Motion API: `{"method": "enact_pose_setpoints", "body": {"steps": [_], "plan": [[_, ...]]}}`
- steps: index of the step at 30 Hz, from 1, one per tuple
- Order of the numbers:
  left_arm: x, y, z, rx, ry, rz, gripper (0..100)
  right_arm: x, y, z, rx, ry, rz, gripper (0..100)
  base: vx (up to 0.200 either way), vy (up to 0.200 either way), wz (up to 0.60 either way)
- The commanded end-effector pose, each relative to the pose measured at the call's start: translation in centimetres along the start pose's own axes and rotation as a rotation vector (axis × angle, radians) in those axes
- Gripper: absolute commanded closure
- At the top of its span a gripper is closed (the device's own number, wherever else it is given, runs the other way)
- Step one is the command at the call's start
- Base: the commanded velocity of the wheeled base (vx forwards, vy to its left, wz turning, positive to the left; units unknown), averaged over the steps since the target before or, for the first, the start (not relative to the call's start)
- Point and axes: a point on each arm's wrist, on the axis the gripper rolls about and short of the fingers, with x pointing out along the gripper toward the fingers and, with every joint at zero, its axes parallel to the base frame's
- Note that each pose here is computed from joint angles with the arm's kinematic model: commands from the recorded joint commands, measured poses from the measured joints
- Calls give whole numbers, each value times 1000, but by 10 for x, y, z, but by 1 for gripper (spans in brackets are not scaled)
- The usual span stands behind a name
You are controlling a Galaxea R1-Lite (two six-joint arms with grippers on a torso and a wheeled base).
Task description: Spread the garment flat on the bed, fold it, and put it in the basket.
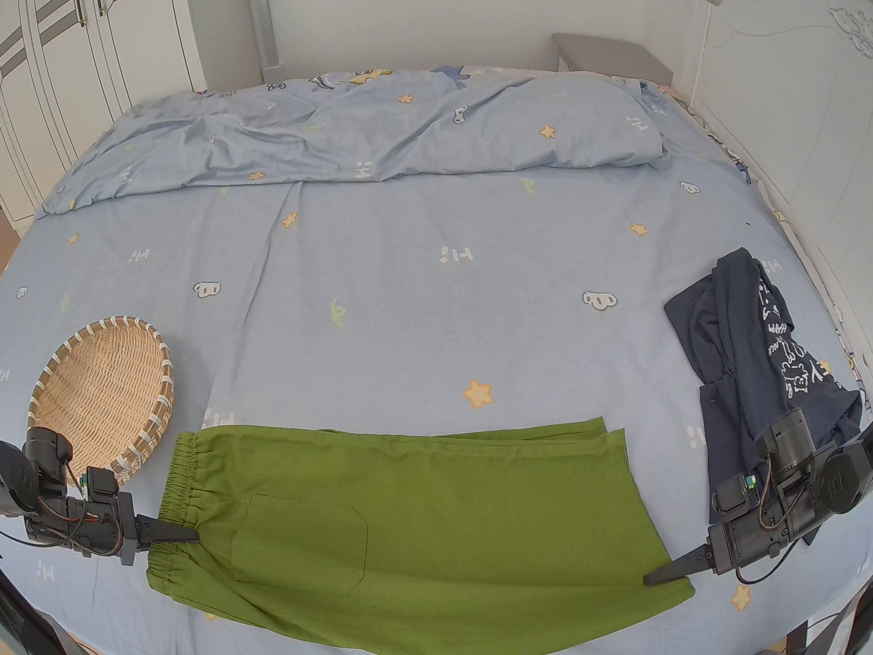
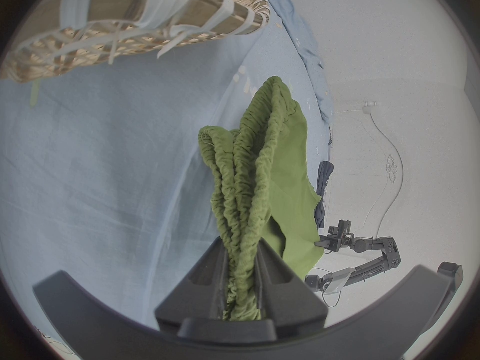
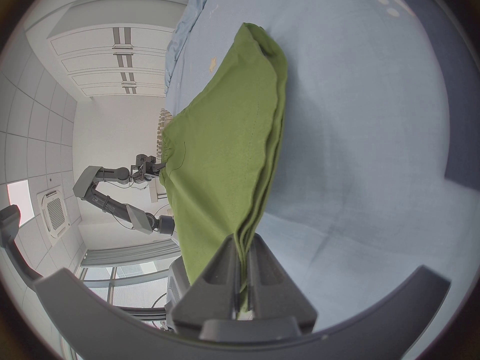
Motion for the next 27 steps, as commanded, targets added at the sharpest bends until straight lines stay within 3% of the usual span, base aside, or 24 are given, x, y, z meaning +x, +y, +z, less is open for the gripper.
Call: {"method": "enact_pose_setpoints", "body": {"steps": [1,2,9,14,17,20,23,27], "plan": [[2,4,-1,-10,7,2,100,5,-5,-2,22,27,-1,100,0,0,0],[2,4,-1,-10,7,2,100,5,-5,-2,22,27,-1,0,0,0,0],[2,4,-3,17,14,3,100,1,-6,3,8,-15,-8,0,0,0,0],[-11,-15,-2,74,-21,55,100,-23,6,20,-51,-146,-56,0,0,0,0],[-32,-49,4,145,-57,92,100,-51,41,41,-99,-283,-100,0,0,0,0],[-45,-68,6,175,-80,116,100,-73,70,58,-169,-383,-136,0,0,0,0],[-55,-79,4,217,-115,188,100,-88,98,67,-209,-400,-133,0,0,0,0],[-59,-80,4,239,-132,262,100,-95,108,64,-223,-411,-131,0,0,0,0]]}}
